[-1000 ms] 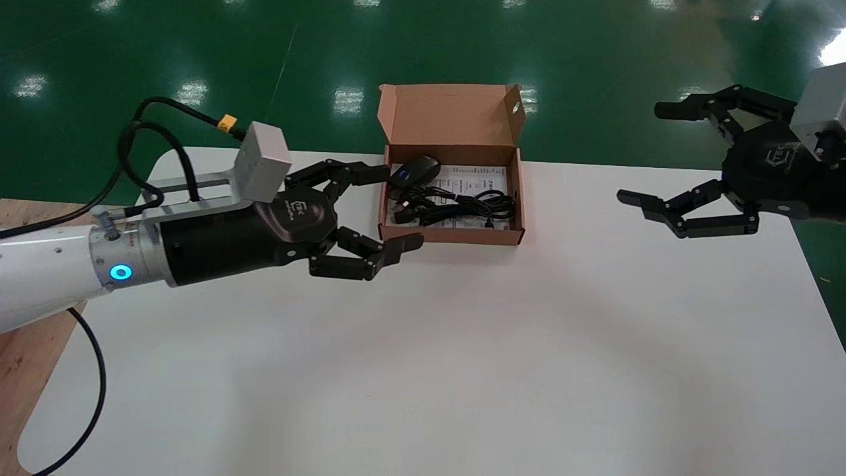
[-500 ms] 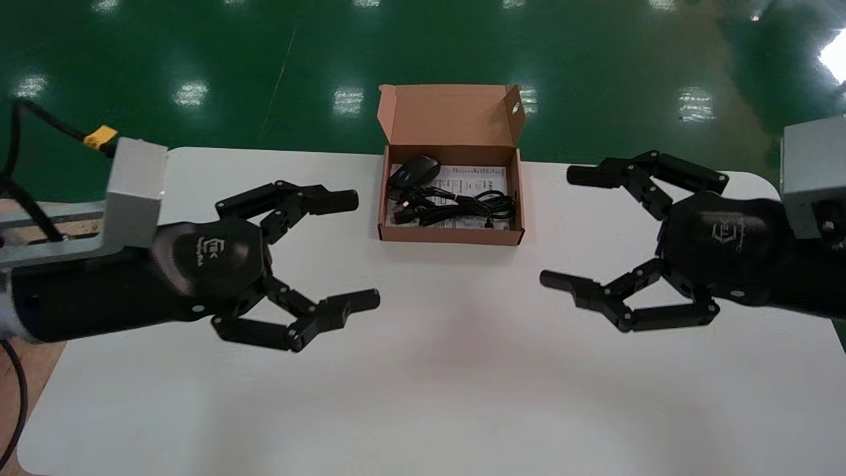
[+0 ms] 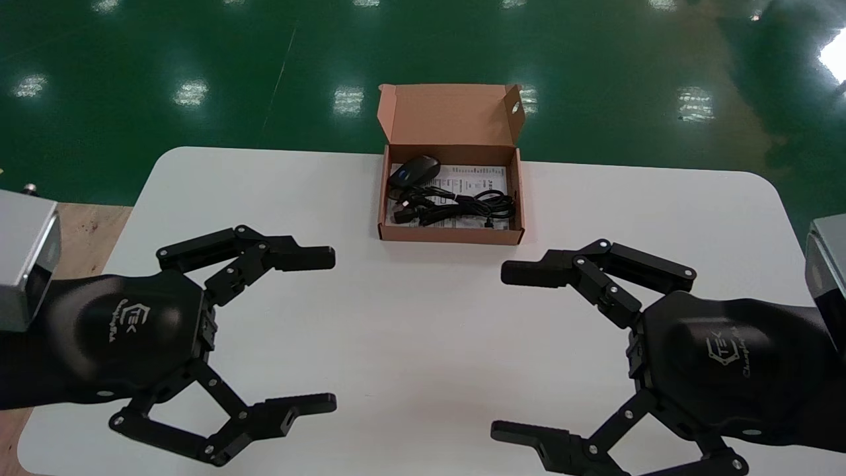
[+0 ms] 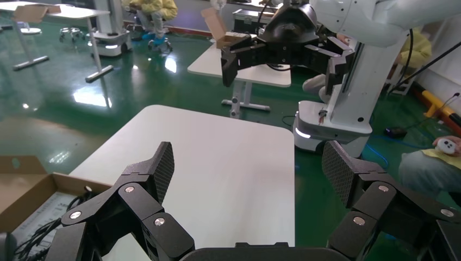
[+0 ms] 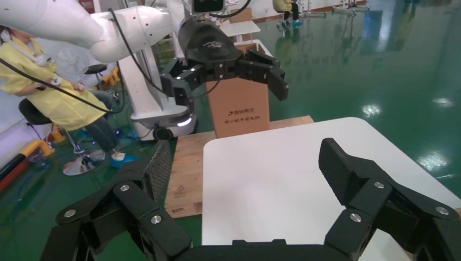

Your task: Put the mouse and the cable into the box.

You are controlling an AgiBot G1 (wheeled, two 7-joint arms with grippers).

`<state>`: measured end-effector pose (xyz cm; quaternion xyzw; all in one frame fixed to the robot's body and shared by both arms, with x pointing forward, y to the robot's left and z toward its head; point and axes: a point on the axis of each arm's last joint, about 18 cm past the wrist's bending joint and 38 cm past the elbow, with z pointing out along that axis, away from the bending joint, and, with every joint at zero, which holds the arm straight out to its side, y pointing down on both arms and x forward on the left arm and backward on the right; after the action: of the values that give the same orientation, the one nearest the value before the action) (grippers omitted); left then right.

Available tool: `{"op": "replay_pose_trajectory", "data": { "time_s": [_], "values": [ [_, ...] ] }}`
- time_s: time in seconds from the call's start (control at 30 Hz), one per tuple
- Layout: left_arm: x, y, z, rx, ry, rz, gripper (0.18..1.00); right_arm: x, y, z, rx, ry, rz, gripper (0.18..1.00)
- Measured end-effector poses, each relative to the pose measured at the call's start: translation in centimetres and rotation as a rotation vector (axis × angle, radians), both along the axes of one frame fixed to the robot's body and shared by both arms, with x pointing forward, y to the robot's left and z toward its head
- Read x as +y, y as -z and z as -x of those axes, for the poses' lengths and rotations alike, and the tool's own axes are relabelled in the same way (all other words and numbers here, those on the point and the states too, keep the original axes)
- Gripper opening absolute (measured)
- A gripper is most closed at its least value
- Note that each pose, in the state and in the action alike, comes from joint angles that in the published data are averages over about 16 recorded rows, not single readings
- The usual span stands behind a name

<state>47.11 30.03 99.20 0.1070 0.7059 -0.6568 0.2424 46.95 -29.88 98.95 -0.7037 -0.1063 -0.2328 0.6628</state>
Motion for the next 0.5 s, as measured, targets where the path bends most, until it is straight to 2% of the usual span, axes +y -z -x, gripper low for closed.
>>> {"op": "replay_pose_trajectory", "data": {
  "time_s": [0.5],
  "values": [
    [0.00,-0.02,-0.16,0.002,-0.003,0.004,1.001,-0.10,-0.08,-0.12,-0.002,0.005,0.000,1.000]
  ]
}}
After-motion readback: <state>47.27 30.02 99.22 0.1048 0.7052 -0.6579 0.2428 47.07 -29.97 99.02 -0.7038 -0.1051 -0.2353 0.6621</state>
